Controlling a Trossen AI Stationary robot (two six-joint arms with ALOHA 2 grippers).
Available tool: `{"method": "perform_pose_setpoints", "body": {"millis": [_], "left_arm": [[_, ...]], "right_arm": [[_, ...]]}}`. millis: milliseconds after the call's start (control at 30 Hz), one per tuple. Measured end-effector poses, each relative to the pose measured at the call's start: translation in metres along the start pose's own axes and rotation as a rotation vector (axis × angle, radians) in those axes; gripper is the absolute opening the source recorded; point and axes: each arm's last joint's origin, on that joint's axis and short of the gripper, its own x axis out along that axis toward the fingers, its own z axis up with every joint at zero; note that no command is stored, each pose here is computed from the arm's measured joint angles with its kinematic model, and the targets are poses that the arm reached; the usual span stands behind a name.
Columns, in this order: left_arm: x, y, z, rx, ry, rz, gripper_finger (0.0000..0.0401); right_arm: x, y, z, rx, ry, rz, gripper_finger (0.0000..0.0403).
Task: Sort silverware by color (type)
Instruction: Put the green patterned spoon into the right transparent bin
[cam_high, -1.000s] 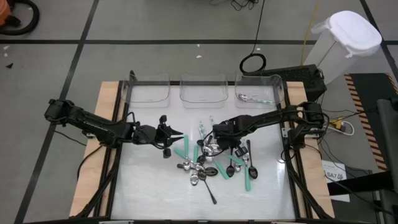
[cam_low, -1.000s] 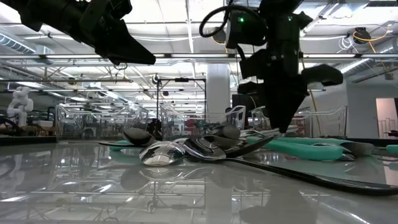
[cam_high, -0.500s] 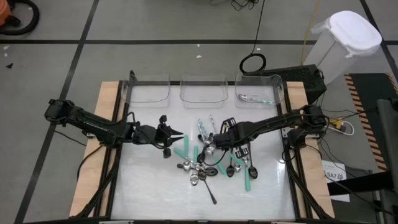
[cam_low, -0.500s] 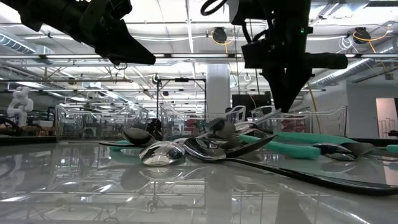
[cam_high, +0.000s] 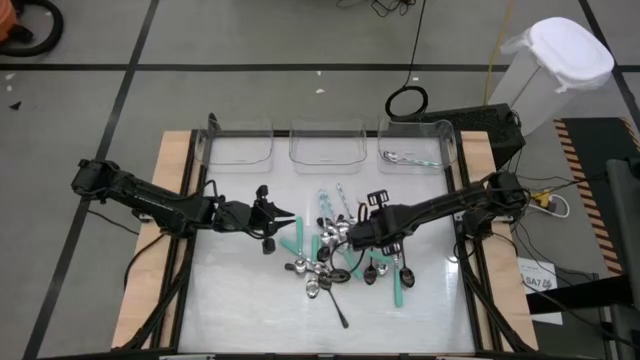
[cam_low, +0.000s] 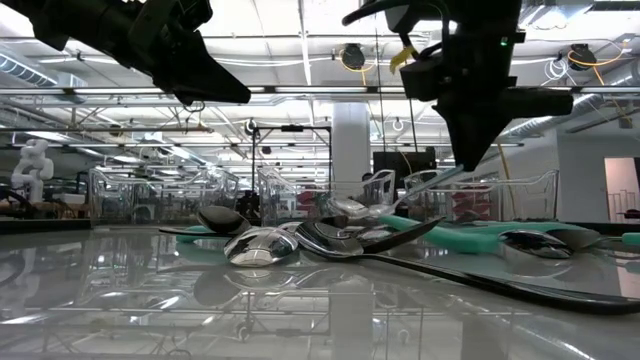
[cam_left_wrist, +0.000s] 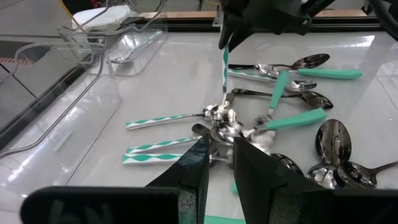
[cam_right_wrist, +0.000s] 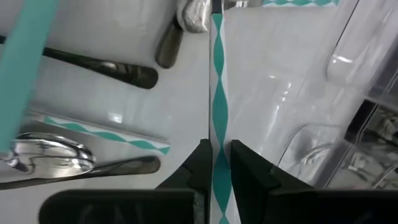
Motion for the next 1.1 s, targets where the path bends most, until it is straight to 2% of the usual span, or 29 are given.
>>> {"method": "perform_pose_setpoints", "body": {"millis": [333, 467, 733, 967, 1100], "left_arm": [[0.0, 0.0, 0.0, -0.007, 0.001, 0.0, 0.0074], [0.0, 0.0, 0.0, -0.021, 0.001, 0.0, 0.0074], [0.0, 0.0, 0.0, -0.034, 0.003, 0.0, 0.0074], [0.0, 0.0, 0.0, -0.027, 0.002, 0.0, 0.0074], [0.0, 0.0, 0.0, -0.028, 0.002, 0.0, 0.0074]], "right_arm": [[-0.008, 0.013, -0.015, 0.167, 0.122, -0.028, 0.0034], [-0.012, 0.018, -0.017, 0.187, 0.114, -0.06, 0.0034], [-0.037, 0.021, -0.025, 0.239, -0.064, -0.089, 0.0034], [-0.067, 0.015, -0.038, 0.352, -0.311, -0.179, 0.0034], [-0.077, 0.007, -0.042, 0.346, -0.397, -0.21, 0.0034]]}}
